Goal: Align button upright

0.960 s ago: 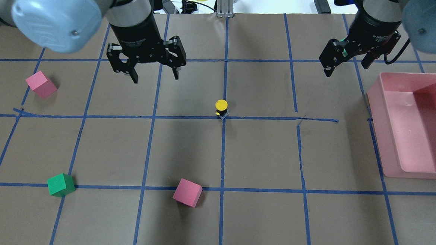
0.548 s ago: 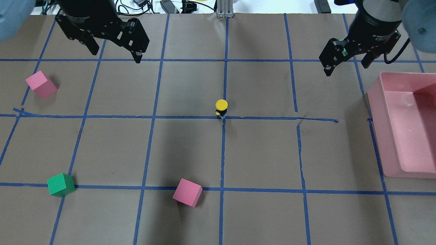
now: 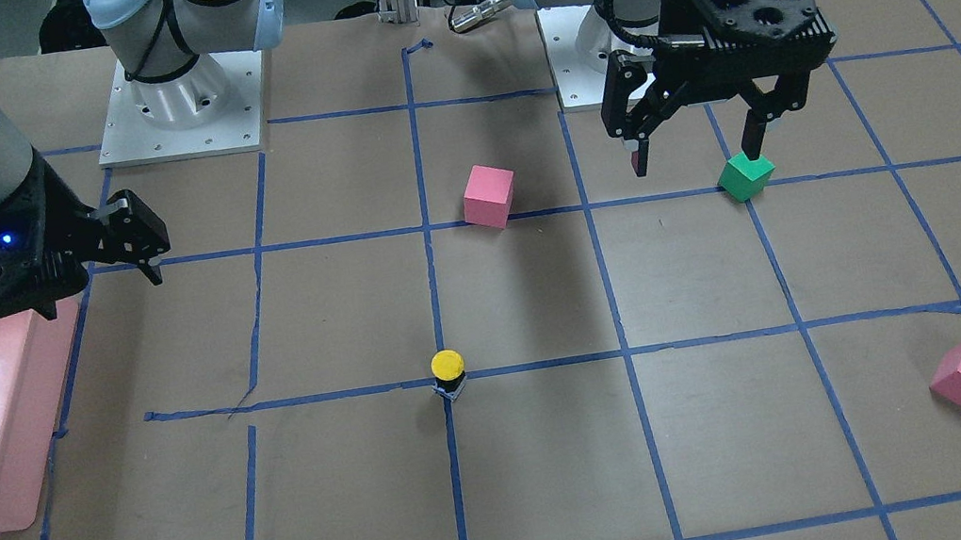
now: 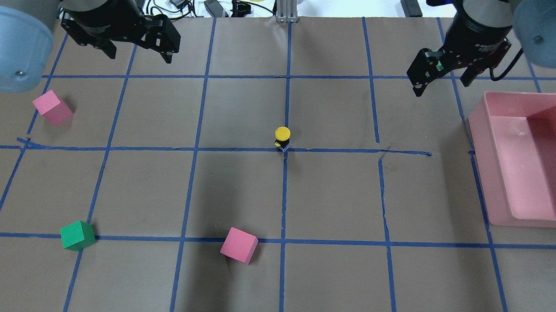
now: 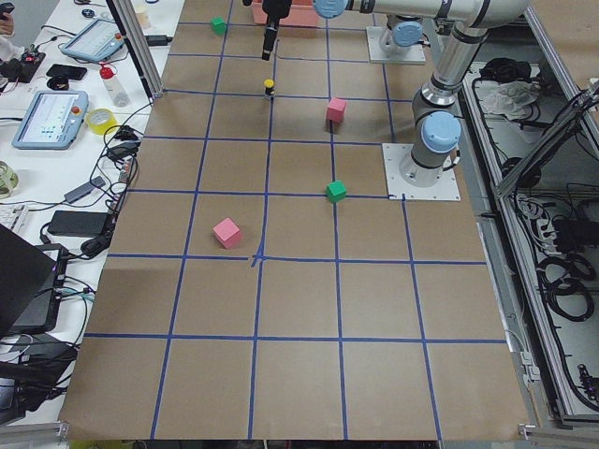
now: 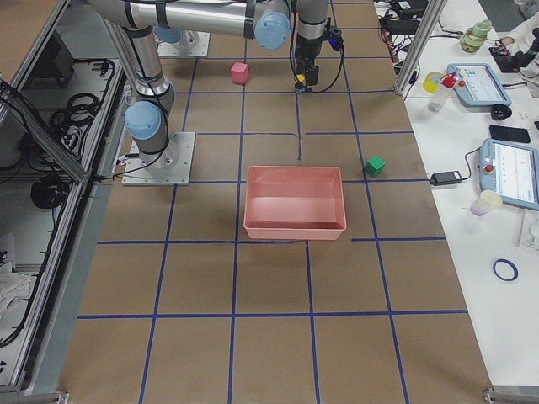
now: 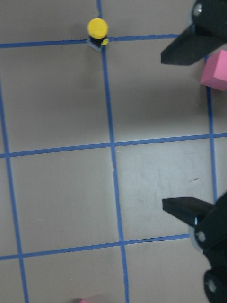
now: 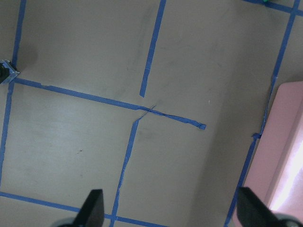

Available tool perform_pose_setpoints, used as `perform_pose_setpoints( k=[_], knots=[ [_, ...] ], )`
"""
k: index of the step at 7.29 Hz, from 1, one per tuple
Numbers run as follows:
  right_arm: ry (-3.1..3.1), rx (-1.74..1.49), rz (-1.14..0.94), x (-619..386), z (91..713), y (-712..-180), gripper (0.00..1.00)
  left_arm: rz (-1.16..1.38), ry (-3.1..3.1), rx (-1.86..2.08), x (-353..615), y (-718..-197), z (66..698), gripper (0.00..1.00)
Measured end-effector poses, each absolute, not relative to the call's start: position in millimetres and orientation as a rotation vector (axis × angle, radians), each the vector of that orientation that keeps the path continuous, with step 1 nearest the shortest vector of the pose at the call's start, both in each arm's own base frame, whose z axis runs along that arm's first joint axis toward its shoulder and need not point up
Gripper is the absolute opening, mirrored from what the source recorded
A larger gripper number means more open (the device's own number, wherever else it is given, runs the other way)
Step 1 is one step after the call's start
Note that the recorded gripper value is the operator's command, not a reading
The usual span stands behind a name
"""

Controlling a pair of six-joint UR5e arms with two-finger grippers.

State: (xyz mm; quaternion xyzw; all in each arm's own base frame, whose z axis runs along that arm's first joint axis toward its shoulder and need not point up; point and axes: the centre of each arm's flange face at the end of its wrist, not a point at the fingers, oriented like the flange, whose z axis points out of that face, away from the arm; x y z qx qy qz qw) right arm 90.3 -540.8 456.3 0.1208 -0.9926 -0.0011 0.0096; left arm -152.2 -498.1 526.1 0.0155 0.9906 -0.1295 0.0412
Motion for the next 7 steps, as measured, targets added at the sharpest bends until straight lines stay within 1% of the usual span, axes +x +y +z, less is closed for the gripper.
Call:
perform_pose_setpoints(
  k=[2,4,7],
  knots=[
    [-3.096,0.378,-0.004,90,456,-541,1.00,-0.374,3.040,0.029,-149,-494,525,1.00],
    [-3.094,0.378,-0.004,90,457,-541,1.00,-0.298,3.104,0.013,-149,-488,524,1.00],
    [-3.090,0.378,-0.005,89,457,-541,1.00,-0.271,3.120,0.006,-146,-483,523,1.00]
  ],
)
